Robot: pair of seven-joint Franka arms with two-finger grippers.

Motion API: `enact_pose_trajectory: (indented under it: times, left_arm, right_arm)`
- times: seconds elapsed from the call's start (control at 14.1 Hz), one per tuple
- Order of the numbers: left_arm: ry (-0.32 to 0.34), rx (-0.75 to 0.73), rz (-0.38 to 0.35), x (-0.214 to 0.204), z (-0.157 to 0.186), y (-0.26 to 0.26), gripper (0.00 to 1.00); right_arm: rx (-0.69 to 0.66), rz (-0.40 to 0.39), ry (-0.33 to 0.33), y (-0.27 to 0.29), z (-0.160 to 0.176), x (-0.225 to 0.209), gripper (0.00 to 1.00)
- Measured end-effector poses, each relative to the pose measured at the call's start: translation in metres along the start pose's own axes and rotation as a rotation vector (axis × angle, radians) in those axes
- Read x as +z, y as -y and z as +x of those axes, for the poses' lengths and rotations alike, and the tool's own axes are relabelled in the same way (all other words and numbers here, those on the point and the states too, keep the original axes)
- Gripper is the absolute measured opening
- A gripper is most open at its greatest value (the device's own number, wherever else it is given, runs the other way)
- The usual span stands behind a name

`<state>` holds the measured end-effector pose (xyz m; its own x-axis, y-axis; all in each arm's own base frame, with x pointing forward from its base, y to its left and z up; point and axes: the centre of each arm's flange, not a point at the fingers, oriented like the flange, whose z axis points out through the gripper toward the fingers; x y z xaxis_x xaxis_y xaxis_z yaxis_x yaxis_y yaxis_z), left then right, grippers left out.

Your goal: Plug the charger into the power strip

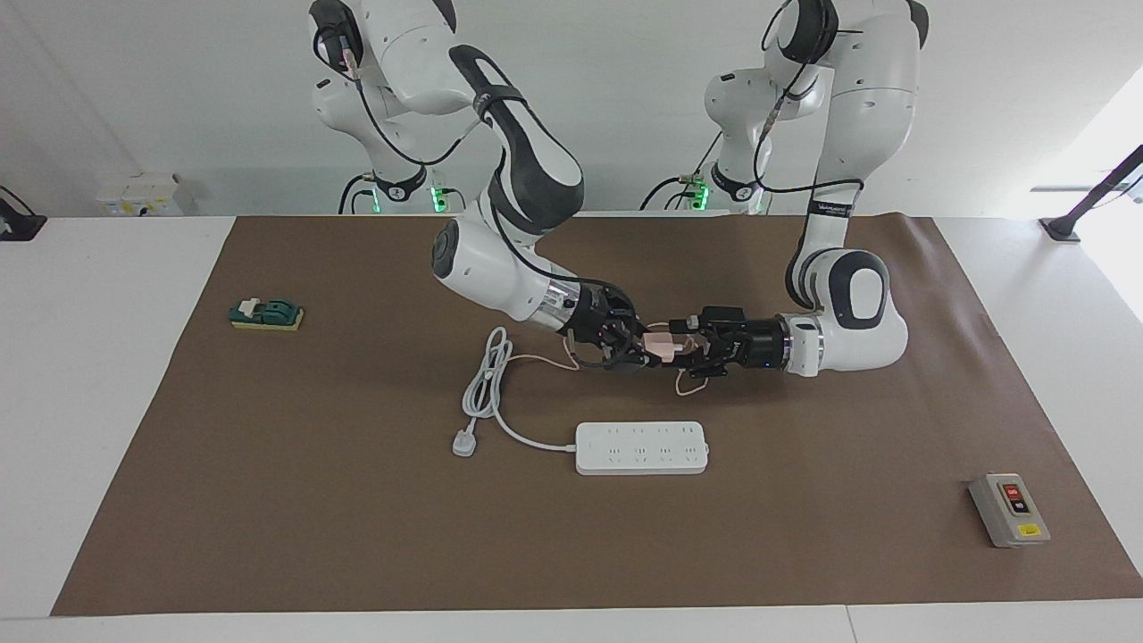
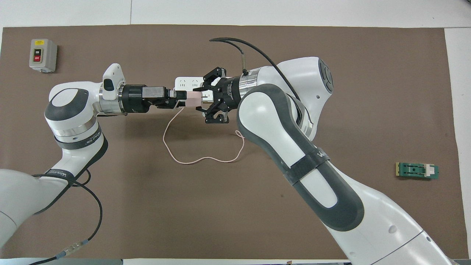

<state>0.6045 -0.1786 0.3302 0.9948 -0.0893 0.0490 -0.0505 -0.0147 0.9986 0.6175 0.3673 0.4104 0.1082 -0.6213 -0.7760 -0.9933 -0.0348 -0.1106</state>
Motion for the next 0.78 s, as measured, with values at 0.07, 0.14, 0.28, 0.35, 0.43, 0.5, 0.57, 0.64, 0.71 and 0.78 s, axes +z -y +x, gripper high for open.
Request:
enact_pose_trajectory:
  times: [0.07,0.14,0.28,0.35,0.43,0.5,0.57,0.64,0.71,0.78]
  left_arm:
    - [0.0,0.0,0.0,0.0001,0.0,0.0,1.0]
    - [0.0,0.0,0.0,0.0001,0.0,0.0,1.0]
    - [0.0,0.0,-0.001,0.0004,-0.0001,-0.0001,0.97]
    - [0.001,-0.001,-0.001,0.0007,-0.0001,-0.0002,0.91]
    - [0.001,-0.001,-0.001,0.0008,-0.0001,-0.0002,0.91]
    - [0.001,-0.003,-0.001,0.0009,-0.0001,-0.0002,0.84]
    - [0.001,-0.003,-0.002,0.0009,-0.0001,-0.0003,0.7]
    - [0.001,-0.003,-0.002,0.001,-0.0001,-0.0003,0.54]
    - [0.0,-0.004,-0.001,0.0008,-0.0001,0.0001,0.42]
    - [-0.003,-0.007,-0.001,-0.0002,0.0,0.0007,0.31]
  right_arm:
    - [0.003,0.001,0.003,0.0,-0.0001,0.0,0.51]
    - [0.01,0.002,0.012,0.0001,-0.0004,0.0,0.51]
    - [0.013,0.003,0.015,0.0002,-0.0004,-0.0001,0.51]
    - [0.013,0.003,0.015,0.0002,-0.0004,-0.0001,0.51]
    - [0.013,0.003,0.015,0.0002,-0.0004,-0.0001,0.51]
    - [0.013,0.003,0.015,0.0002,-0.0004,-0.0001,0.51]
    - [0.013,0.003,0.015,0.0002,-0.0004,-0.0001,0.51]
    - [0.013,0.003,0.015,0.0002,-0.0004,-0.0001,0.51]
    - [0.013,0.004,0.016,0.0004,-0.0007,-0.0004,0.51]
    - [0.011,0.006,0.018,0.0011,-0.0021,-0.0014,0.51]
